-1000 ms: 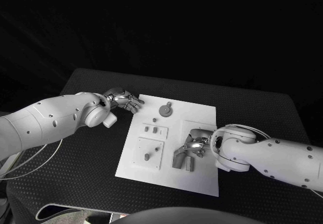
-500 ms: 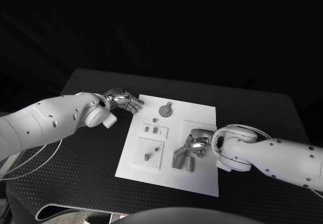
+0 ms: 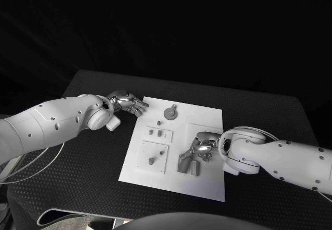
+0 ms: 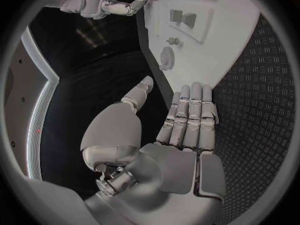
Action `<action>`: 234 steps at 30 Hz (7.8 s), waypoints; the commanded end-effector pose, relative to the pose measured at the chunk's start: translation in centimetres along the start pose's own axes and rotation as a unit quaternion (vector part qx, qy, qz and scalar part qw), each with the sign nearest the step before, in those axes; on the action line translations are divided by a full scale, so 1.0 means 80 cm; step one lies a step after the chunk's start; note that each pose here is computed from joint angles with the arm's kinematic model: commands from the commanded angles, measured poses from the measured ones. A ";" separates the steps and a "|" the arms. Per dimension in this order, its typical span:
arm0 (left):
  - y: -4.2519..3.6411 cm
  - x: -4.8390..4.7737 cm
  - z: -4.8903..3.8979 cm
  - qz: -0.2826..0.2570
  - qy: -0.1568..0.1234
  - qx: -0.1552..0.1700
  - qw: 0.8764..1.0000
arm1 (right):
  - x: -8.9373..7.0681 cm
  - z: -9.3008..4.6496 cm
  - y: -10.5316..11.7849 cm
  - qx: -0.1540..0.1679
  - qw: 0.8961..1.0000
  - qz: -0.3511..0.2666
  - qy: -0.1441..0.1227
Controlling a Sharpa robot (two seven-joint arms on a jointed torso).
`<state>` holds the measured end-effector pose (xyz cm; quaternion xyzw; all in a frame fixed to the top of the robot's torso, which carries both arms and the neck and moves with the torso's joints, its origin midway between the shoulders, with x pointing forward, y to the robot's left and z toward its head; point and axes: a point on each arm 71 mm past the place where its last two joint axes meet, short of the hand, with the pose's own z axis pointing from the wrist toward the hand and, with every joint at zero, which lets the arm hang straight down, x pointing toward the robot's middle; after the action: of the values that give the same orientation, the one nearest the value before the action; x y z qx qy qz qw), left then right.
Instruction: Assemble the parts on the task board
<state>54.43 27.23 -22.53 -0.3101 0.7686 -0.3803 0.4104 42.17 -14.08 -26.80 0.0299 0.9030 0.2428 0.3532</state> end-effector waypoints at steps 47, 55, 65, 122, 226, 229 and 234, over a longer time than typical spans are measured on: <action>0.0012 0.003 0.000 0.007 0.015 -0.006 1.000 | -0.029 -0.019 -0.008 -0.011 0.996 -0.044 -0.082; 0.0012 0.004 0.000 0.007 0.016 -0.007 1.000 | -0.044 -0.022 -0.005 -0.079 0.988 -0.031 -0.131; 0.0013 0.004 -0.001 0.007 0.017 -0.005 1.000 | -0.048 -0.034 0.011 -0.216 0.960 -0.049 -0.170; 0.0050 0.003 -0.002 0.008 0.020 -0.012 1.000 | 0.012 -0.001 -0.017 -0.185 0.968 -0.157 -0.072; 0.0083 0.001 -0.003 0.014 0.023 -0.018 0.999 | 0.026 -0.021 0.020 -0.207 0.921 -0.304 -0.130; 0.0083 0.001 -0.003 0.014 0.023 -0.018 0.999 | 0.027 -0.020 0.019 -0.205 0.920 -0.308 -0.129; 0.0085 0.001 -0.003 0.014 0.023 -0.018 0.999 | 0.027 -0.019 0.019 -0.204 0.919 -0.311 -0.128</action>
<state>54.19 27.96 -22.91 -0.3048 0.7833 -0.3636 0.4016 39.39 -12.90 -26.34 -0.2791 0.7453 0.3053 0.5229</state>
